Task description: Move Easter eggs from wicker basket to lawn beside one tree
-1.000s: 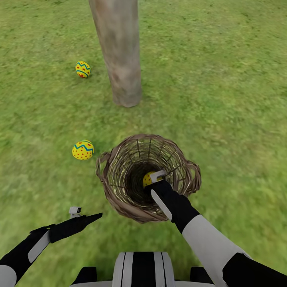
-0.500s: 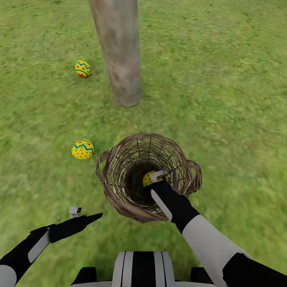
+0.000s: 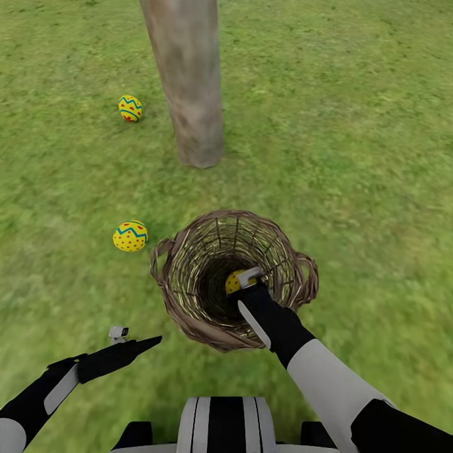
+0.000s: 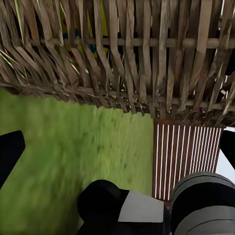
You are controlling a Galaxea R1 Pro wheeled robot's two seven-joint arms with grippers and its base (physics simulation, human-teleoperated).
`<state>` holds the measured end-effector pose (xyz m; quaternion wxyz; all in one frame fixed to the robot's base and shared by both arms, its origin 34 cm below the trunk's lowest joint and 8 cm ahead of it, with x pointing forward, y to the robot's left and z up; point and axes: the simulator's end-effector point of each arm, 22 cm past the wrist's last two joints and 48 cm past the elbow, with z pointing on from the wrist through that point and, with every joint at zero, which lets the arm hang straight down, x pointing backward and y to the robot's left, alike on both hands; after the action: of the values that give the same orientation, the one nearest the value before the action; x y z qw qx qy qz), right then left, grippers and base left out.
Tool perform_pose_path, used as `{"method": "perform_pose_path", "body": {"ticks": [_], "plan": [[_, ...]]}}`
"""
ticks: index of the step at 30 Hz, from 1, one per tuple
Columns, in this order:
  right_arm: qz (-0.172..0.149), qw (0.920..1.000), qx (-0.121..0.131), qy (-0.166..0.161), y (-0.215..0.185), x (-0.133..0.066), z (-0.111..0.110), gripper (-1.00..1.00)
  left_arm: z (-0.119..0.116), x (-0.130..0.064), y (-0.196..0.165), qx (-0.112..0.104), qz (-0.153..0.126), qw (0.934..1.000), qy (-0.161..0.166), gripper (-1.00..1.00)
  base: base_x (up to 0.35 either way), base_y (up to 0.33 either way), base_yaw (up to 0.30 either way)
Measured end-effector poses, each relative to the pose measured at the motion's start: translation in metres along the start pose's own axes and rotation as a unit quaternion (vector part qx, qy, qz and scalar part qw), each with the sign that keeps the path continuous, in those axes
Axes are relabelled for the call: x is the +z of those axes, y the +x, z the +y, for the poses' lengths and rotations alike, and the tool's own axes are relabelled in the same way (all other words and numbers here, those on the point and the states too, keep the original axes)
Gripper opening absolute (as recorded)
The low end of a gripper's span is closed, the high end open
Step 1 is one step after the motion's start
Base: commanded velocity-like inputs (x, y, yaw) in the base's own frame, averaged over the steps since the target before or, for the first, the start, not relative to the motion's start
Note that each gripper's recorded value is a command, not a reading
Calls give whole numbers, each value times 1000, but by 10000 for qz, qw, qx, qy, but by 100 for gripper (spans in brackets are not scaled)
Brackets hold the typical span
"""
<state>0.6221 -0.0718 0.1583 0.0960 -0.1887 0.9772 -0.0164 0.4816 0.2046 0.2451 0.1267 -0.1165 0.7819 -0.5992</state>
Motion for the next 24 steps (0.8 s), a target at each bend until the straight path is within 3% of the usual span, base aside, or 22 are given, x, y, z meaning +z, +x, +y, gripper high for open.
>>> {"method": "perform_pose_path", "body": {"ticks": [3, 24], "plan": [[67, 9999, -23, -93, 3, 0, 8, 100, 0, 3, 0, -24, -31, 10000, 3, 100, 0, 0, 0], [118, 9998, 20, -143, 7, 5, 8, 100, 6, -1, 3, -83, -18, 10000, -28, 100, 0, 0, 0]]}}
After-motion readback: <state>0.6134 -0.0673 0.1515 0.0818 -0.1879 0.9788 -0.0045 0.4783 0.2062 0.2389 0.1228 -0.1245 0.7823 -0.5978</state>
